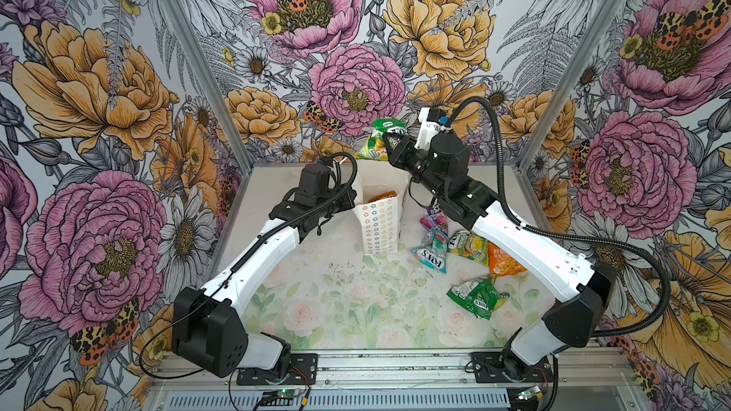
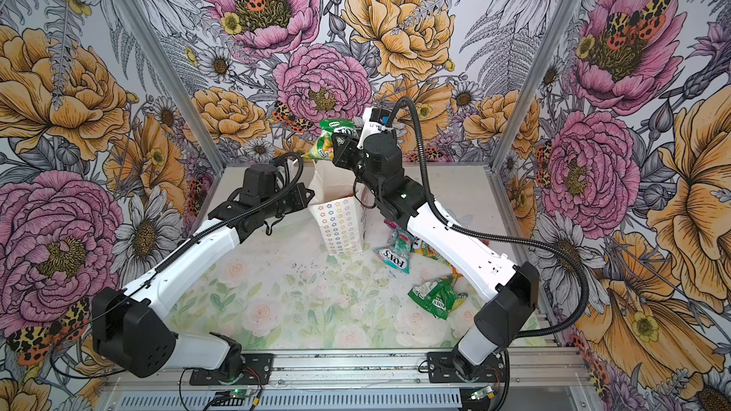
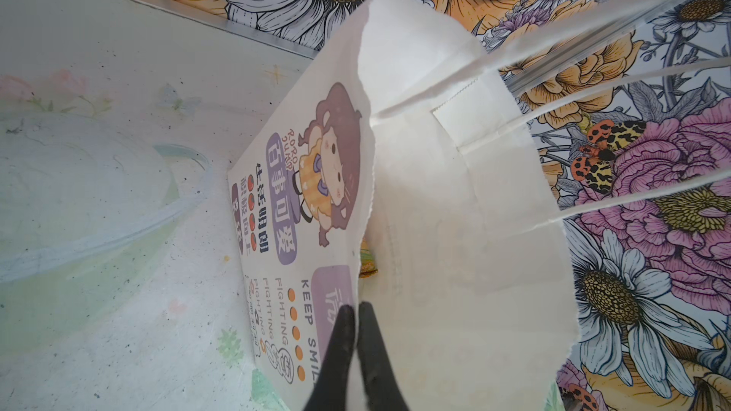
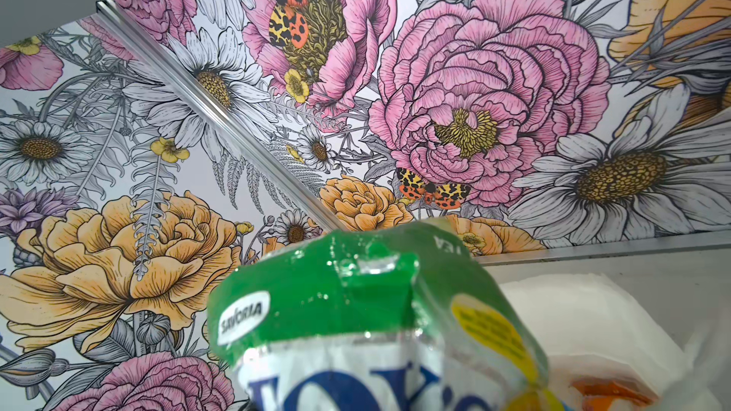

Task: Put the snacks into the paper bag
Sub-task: 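Swing the green FOX'S bag over the paper bag opening with the right gripper, then lower the green FOX'S bag into the paper bag and open the right gripper, then move the right gripper back over the remaining snack pile, then lower the right gripper onto the teal Barley Mint candy packet, then close the right gripper on the Barley Mint packet and lift it, then carry the Barley Mint packet with the right gripper over the bag opening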

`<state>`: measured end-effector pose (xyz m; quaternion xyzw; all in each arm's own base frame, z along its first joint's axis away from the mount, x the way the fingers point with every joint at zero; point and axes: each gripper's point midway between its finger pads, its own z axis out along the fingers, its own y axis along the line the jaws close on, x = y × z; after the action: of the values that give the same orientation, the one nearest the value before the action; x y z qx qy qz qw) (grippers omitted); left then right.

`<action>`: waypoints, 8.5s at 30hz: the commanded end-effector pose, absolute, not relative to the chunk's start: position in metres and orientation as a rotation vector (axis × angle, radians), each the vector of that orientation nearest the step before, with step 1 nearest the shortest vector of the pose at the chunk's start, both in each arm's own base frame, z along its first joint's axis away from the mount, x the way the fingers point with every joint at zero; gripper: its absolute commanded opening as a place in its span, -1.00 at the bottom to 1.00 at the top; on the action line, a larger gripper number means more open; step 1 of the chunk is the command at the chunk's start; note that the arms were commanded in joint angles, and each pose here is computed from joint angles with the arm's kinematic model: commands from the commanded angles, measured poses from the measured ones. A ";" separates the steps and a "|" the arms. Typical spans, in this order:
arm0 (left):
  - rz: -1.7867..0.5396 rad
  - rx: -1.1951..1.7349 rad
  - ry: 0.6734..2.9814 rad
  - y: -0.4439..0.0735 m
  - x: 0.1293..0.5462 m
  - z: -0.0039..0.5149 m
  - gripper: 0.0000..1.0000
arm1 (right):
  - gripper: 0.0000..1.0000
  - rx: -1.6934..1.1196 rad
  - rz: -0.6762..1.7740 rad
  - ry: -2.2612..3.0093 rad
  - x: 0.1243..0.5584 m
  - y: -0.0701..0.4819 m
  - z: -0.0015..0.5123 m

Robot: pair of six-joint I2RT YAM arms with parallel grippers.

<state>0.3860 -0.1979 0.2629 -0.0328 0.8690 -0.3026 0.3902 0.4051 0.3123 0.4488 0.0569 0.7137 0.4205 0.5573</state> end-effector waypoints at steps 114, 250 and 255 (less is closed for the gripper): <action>-0.750 -0.173 2.146 -0.190 0.393 0.269 -1.00 | 1.00 -0.377 0.409 2.046 0.311 0.222 0.336; -0.756 -0.189 2.149 -0.191 0.400 0.267 -1.00 | -0.98 -0.493 0.692 1.667 0.330 0.247 0.466; -0.757 -0.190 2.148 -0.192 0.400 0.267 -1.00 | -0.99 -0.484 0.711 1.624 0.349 0.268 0.477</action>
<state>0.3953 -0.1913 0.2618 -0.0773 0.8601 -0.3022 0.4036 0.3432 0.2614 0.4322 -0.2143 0.7519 0.2909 0.5515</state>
